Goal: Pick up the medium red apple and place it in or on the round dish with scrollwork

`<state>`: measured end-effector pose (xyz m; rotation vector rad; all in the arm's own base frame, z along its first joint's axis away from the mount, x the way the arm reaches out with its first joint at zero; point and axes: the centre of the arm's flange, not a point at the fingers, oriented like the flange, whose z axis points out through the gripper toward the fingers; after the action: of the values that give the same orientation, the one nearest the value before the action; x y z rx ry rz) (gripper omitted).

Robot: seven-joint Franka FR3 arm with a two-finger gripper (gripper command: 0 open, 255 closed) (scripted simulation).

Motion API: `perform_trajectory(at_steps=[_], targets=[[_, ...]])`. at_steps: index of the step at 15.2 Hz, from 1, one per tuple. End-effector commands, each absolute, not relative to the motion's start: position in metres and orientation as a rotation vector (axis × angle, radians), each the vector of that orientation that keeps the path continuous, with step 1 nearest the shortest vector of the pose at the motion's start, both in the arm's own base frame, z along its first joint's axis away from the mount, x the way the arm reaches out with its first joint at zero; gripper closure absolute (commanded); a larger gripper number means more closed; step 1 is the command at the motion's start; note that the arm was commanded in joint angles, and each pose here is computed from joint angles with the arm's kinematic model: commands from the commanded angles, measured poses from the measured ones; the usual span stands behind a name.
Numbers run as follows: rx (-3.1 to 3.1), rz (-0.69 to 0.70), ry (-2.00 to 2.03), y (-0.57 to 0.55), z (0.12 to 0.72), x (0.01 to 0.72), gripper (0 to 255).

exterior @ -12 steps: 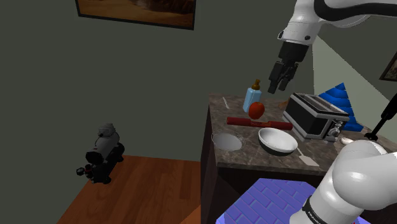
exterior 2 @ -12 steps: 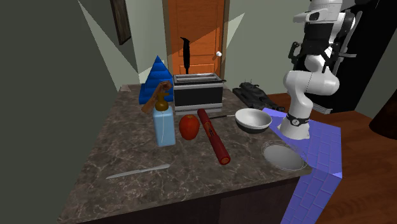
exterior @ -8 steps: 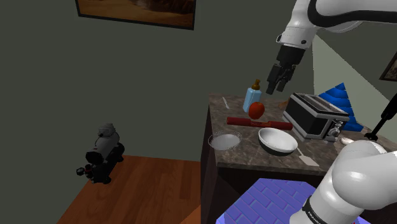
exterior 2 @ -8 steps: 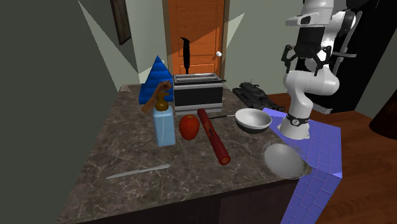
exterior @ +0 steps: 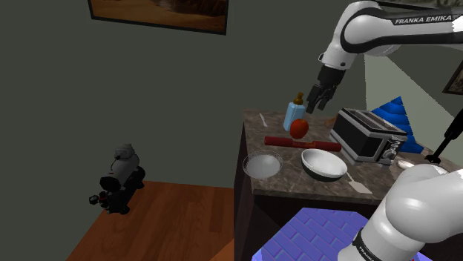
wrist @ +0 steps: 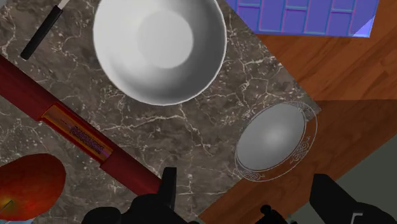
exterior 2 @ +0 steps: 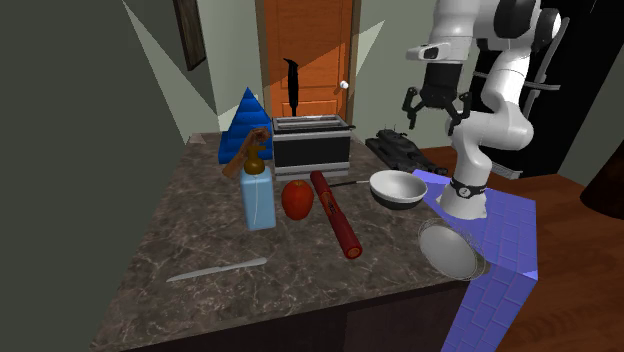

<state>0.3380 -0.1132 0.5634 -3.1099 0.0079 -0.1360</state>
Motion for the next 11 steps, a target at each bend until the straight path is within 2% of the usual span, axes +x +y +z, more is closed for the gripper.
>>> perform_trajectory(at_steps=[1,11], targets=[[-3.116,-0.154,0.016,-0.138,0.552,0.350,0],[-3.138,-0.235,0.061,-0.241,0.504,0.400,0]])
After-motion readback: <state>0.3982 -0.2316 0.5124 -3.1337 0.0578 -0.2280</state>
